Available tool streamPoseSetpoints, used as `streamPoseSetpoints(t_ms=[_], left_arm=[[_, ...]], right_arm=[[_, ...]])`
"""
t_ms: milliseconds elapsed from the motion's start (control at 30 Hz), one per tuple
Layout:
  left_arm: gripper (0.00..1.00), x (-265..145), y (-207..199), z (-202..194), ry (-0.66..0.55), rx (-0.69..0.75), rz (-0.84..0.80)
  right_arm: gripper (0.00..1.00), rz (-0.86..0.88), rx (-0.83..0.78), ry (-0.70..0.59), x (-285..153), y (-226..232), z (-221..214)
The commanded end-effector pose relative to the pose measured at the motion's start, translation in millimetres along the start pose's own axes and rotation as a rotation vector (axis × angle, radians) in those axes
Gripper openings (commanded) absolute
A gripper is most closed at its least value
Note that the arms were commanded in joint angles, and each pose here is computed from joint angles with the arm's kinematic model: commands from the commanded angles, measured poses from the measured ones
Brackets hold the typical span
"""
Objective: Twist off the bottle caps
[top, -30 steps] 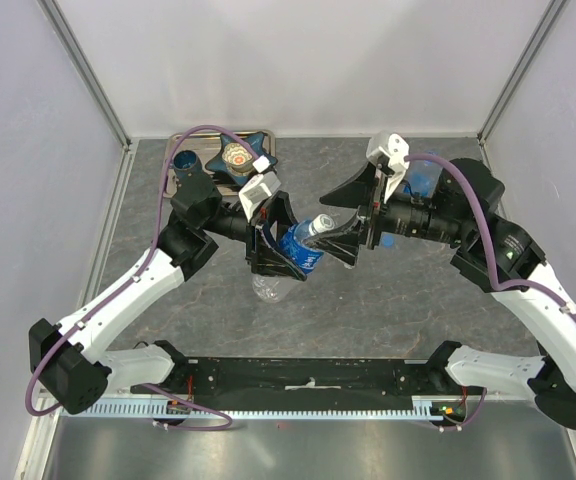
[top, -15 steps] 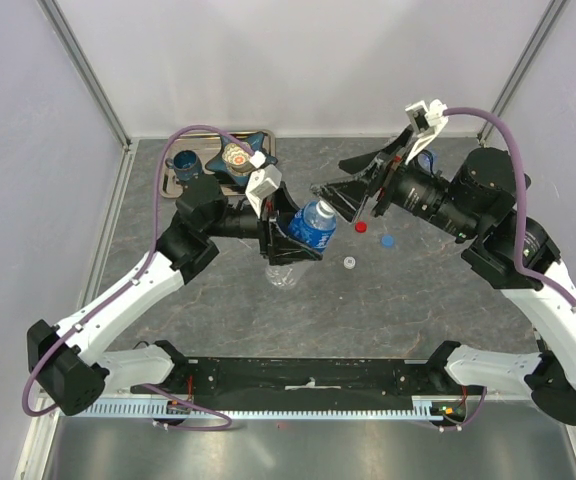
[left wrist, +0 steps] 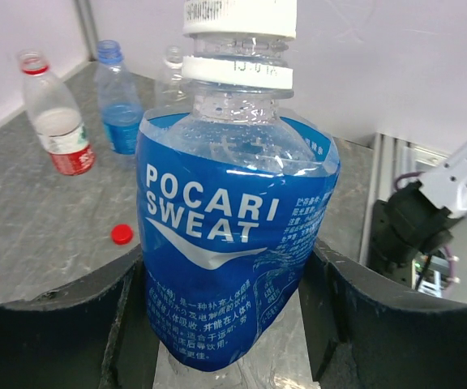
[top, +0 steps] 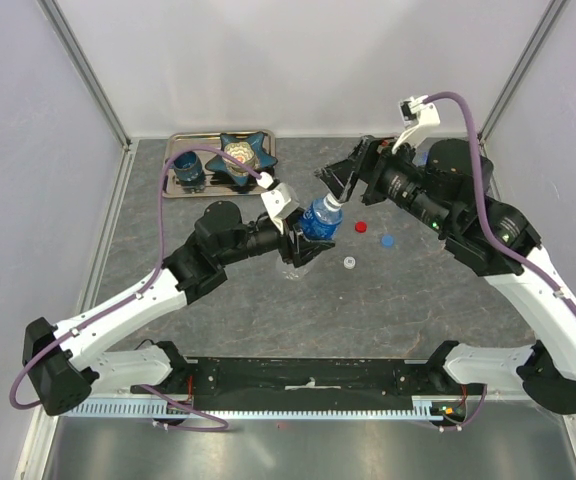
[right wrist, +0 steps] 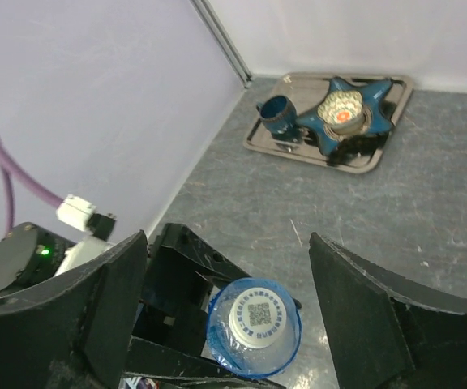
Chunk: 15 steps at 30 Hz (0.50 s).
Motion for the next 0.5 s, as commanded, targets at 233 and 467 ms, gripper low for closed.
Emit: streamPoseSetpoints(t_ms=[233, 467], left_arm=[[0.28, -8, 17, 28, -0.111, 0.114, 0.128], [0.28, -10, 18, 26, -0.113, 0.117, 0.141]], right_arm=[[0.81, -0.040, -0.009, 0.096, 9, -5, -24], [0.73, -0.053, -0.011, 0.107, 7, -9, -30]])
Point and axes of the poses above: each gripper's point midway between its finger pads, its own x axis out along the fingers, its own y axis along the line the jaws close on, z = x × y, the point moved 1 cm from there along -x, back along the fingers, and after that the axes turned 7 degrees about -x, right-handed, at the moved point
